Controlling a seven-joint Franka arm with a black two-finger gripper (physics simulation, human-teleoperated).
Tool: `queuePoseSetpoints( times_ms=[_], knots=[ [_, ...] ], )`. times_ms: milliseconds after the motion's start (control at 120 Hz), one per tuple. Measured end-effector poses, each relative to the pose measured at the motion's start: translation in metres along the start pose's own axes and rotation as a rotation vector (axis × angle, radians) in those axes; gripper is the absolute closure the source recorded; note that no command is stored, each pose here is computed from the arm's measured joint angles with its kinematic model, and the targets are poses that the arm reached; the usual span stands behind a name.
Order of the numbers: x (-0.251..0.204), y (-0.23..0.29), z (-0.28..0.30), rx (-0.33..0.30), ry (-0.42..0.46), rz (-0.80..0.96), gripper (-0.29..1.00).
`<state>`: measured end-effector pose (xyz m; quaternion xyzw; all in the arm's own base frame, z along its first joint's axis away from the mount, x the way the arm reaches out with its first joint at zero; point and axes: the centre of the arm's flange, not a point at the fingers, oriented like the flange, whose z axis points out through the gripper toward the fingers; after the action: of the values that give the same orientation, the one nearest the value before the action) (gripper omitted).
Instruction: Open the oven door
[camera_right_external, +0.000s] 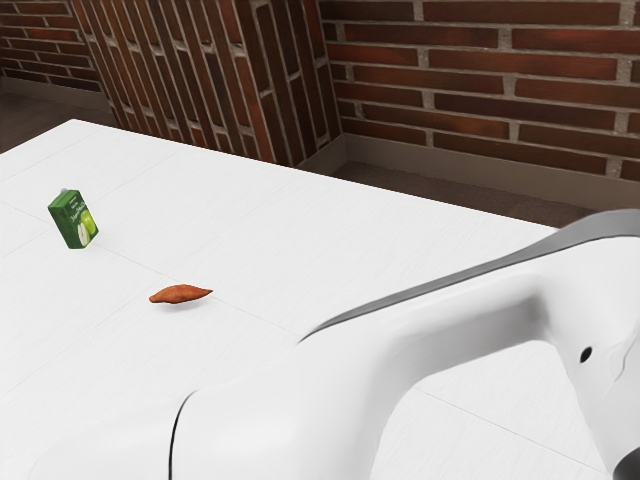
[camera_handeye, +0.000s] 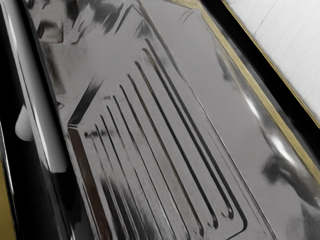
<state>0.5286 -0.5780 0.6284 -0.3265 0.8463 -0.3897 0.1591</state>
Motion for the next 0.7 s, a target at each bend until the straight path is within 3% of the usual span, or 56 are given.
queuePoseSetpoints(
  times_ms=[358,700],
  knots=[
    [0.0048,0.0046,0.0033,-0.042,0.027,-0.008,-0.05],
    [0.0081,0.0077,0.0013,-0.092,0.05,-0.021,0.0]
  ],
)
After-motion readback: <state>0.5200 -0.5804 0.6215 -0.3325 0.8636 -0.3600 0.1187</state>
